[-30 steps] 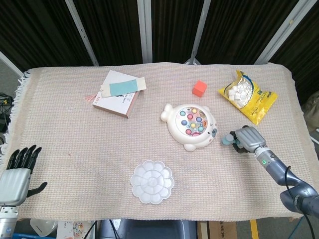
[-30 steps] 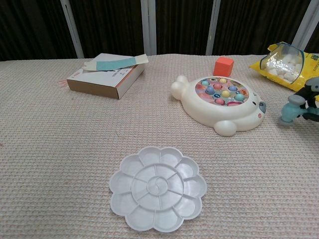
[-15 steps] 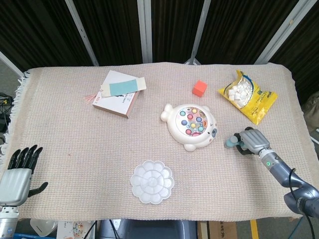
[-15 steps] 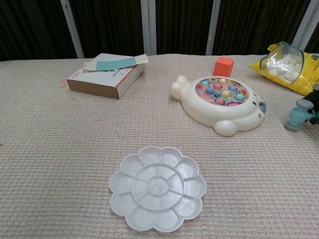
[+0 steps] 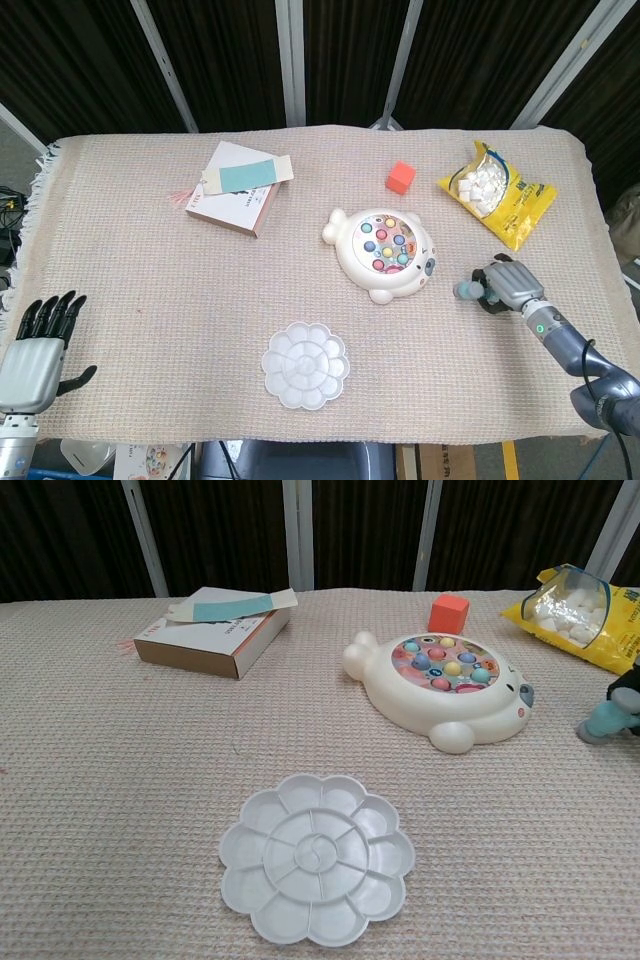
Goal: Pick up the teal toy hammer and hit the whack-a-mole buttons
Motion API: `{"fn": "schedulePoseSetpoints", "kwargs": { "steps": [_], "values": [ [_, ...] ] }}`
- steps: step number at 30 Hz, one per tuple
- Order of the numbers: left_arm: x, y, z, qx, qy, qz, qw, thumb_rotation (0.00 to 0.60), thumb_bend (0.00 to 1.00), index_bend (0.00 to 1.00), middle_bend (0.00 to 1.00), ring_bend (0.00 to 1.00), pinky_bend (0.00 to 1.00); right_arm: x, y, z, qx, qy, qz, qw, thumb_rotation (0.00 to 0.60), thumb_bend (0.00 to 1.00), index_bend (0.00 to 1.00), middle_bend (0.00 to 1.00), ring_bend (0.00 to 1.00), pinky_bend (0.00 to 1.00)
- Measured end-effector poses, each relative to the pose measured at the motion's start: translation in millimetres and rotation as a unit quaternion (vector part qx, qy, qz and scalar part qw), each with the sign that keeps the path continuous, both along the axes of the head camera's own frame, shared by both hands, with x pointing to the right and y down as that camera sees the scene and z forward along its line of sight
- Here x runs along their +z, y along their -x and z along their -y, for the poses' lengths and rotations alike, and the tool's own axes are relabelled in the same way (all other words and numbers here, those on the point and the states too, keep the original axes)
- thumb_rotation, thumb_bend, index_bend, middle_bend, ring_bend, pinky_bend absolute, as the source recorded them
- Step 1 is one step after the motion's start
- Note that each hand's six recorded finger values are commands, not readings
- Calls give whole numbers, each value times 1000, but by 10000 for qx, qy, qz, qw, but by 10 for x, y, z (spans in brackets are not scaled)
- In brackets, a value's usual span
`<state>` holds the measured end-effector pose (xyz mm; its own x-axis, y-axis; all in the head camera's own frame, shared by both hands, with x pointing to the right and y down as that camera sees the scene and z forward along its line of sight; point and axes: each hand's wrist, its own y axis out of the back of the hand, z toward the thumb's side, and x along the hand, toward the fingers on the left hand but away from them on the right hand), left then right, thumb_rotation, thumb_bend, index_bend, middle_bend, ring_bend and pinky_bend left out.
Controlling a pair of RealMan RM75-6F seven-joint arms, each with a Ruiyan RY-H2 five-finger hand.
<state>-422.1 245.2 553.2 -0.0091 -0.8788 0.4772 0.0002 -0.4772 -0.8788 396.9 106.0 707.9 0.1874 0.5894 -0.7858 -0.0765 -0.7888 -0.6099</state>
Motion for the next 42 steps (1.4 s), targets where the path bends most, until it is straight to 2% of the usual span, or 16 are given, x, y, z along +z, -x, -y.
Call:
{"fn": "schedulePoseSetpoints", "kwargs": {
  "steps": [4, 15, 20, 29, 42],
  "values": [
    [0, -4, 2, 1, -3, -4, 10000, 600, 154, 0, 0, 0, 0, -3, -3, 4, 13, 2, -12, 10000, 600, 315, 540, 551, 328, 100],
    [27, -10, 8, 4, 41, -9, 10000, 600, 154, 0, 0, 0, 0, -13, -5, 48, 69, 5, -42, 10000, 600, 311, 523, 531, 313, 92],
    [42, -11, 19, -1, 53, -13, 10000, 600, 154, 0, 0, 0, 0, -46, 9, 132, 79, -10, -85, 9999, 600, 311, 445, 480, 278, 71],
    [67, 5, 11, -34, 91, -17, 10000, 600, 154, 0, 0, 0, 0, -81, 29, 246, 106, 51, -209, 9997, 600, 311, 221, 351, 185, 36],
    [92, 26, 6, -73, 117, -23, 9999, 600, 155, 0, 0, 0, 0, -81, 79, 337, 68, 104, -369, 9992, 600, 311, 202, 341, 176, 24]
  ]
}}
